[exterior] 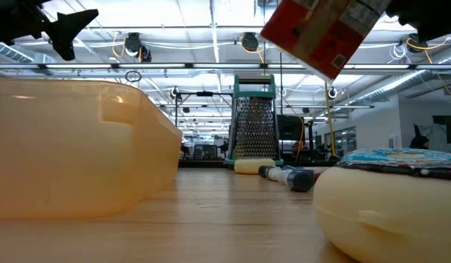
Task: Pick & Place Food Item
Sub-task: Put the top right red popcorn bag into the orange bin
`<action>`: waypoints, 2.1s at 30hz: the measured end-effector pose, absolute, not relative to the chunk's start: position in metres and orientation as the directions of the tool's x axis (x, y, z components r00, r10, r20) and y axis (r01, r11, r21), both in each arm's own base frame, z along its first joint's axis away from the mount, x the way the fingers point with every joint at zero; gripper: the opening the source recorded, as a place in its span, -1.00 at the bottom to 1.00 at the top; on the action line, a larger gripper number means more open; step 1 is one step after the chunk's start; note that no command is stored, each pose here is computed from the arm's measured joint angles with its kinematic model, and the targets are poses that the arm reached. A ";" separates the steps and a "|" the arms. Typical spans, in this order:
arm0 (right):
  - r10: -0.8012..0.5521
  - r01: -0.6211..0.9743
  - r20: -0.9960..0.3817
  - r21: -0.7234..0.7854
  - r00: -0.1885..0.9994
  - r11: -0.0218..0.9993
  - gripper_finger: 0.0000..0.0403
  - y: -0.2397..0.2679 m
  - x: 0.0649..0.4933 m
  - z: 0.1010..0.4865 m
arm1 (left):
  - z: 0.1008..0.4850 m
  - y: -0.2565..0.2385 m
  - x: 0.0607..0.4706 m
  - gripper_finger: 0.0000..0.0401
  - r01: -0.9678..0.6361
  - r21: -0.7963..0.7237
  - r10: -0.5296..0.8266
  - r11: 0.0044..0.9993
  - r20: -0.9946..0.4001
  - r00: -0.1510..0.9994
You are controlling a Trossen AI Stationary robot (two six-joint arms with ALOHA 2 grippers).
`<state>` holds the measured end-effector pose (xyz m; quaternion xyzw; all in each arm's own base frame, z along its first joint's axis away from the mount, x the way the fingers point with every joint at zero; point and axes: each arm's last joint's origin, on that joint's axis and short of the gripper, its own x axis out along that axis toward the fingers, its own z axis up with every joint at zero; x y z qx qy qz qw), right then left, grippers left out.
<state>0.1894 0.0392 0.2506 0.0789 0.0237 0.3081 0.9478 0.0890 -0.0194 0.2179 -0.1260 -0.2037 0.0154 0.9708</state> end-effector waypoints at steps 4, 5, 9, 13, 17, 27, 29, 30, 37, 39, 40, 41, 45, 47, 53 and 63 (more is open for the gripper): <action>0.590 -0.582 -0.005 0.164 0.807 0.797 -1.00 0.041 0.201 0.243 | 0.218 -0.024 0.102 0.18 0.013 -0.234 0.079 0.972 0.380 0.921; 0.590 -0.581 -0.007 0.163 0.807 0.797 -1.00 0.041 0.203 0.241 | 0.218 -0.026 0.107 0.18 0.010 -0.227 0.079 0.974 0.381 0.921; 0.583 -0.572 -0.020 0.171 0.812 0.802 -1.00 0.040 0.210 0.235 | 0.214 -0.033 0.128 0.18 -0.015 -0.192 0.081 0.981 0.338 0.938; 0.570 -0.556 -0.028 0.183 0.821 0.811 -1.00 0.037 0.212 0.233 | 0.221 -0.040 0.164 0.18 -0.059 -0.152 0.094 0.987 0.234 0.968; 0.559 -0.546 -0.023 0.181 0.829 0.818 -1.00 0.034 0.213 0.233 | 0.236 -0.049 0.211 0.18 -0.103 -0.075 0.115 0.992 0.176 0.978; 0.557 -0.548 -0.008 0.174 0.830 0.819 -1.00 0.034 0.213 0.235 | 0.260 -0.078 0.319 0.18 0.111 0.068 -0.112 0.991 0.002 0.994; 0.557 -0.547 -0.008 0.174 0.830 0.819 -1.00 0.034 0.213 0.235 | 0.263 -0.083 0.334 0.18 0.150 0.073 -0.150 0.986 -0.013 0.989; 0.557 -0.547 -0.008 0.174 0.831 0.819 -1.00 0.033 0.213 0.235 | 0.265 -0.085 0.341 0.18 0.162 0.075 -0.161 0.984 -0.021 0.987; 0.554 -0.546 -0.002 0.167 0.833 0.821 -1.00 0.033 0.213 0.235 | 0.272 -0.094 0.379 0.18 0.203 0.077 -0.199 0.976 -0.061 0.978; 0.552 -0.545 0.002 0.165 0.834 0.822 -1.00 0.033 0.213 0.236 | 0.273 -0.097 0.389 0.18 0.230 0.082 -0.226 0.970 -0.062 0.972; 0.551 -0.544 0.005 0.164 0.834 0.823 -1.00 0.033 0.213 0.236 | 0.273 -0.098 0.393 0.18 0.242 0.085 -0.237 0.967 -0.064 0.969; 0.551 -0.545 0.010 0.162 0.835 0.823 -1.00 0.033 0.213 0.237 | 0.273 -0.099 0.397 0.18 0.246 0.085 -0.241 0.965 -0.066 0.968; 0.552 -0.548 0.019 0.159 0.833 0.821 -1.00 0.033 0.213 0.237 | 0.271 -0.096 0.411 0.18 0.230 0.069 -0.225 0.971 -0.077 0.971; 0.552 -0.547 0.019 0.161 0.834 0.821 -1.00 0.033 0.213 0.237 | 0.269 -0.092 0.415 0.18 0.214 0.062 -0.209 0.975 -0.079 0.975; 0.552 -0.545 0.018 0.187 0.834 0.817 -1.00 0.033 0.213 0.237 | 0.271 -0.083 0.417 0.18 0.189 0.006 -0.189 0.982 -0.074 0.979; 0.552 -0.543 0.009 0.192 0.834 0.817 -1.00 0.034 0.213 0.236 | 0.269 -0.082 0.417 -0.47 0.243 -0.007 -0.243 0.970 -0.094 0.966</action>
